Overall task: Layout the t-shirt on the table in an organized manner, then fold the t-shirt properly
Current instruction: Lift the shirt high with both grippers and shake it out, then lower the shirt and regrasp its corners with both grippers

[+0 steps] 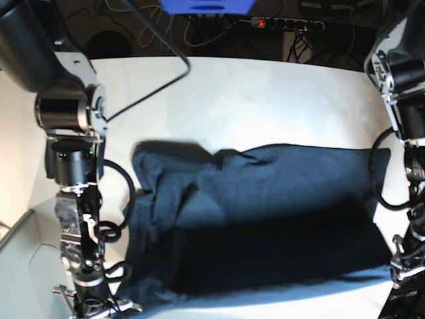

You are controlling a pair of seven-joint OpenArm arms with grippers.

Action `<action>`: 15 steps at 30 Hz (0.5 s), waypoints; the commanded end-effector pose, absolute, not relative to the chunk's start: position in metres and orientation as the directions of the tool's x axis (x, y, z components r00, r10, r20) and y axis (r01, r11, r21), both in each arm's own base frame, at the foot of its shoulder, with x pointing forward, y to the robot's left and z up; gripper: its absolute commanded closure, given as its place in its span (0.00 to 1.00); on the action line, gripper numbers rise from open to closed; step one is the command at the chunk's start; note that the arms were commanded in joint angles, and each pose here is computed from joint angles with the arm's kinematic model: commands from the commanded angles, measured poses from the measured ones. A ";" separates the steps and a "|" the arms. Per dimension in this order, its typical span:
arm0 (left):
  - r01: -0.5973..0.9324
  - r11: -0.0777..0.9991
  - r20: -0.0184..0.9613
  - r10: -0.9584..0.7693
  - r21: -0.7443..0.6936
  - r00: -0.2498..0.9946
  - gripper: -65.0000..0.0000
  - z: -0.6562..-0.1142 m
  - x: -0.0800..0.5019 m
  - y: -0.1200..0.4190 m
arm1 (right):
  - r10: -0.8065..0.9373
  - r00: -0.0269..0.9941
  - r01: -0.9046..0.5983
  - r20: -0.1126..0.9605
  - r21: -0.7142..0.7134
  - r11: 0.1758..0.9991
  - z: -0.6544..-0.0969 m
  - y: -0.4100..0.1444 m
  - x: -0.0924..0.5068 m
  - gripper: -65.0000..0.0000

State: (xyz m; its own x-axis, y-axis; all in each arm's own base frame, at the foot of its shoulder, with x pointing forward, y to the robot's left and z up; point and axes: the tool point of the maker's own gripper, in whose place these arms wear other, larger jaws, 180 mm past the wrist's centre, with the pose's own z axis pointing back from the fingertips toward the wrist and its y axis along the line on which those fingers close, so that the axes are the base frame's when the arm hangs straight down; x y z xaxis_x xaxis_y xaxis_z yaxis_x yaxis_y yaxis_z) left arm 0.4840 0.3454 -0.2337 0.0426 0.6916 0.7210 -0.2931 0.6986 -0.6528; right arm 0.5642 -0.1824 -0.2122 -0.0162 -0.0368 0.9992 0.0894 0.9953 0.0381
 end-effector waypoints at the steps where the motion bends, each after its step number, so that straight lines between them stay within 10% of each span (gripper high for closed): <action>1: -0.284 0.702 0.736 0.677 -0.653 -0.020 0.73 -0.211 0.487 0.362 | -0.012 -0.096 0.114 0.995 0.023 0.993 -0.180 -0.197 0.571 0.81; 8: -0.316 0.686 0.720 0.693 -0.655 0.013 0.29 -0.231 0.485 0.363 | -0.005 -0.031 0.125 1.000 0.009 0.992 -0.212 -0.205 0.563 0.44; 15: -0.386 0.687 0.718 0.691 -0.616 0.085 0.23 -0.282 0.454 0.365 | 0.014 0.029 0.134 0.999 -0.018 0.991 -0.251 -0.214 0.537 0.39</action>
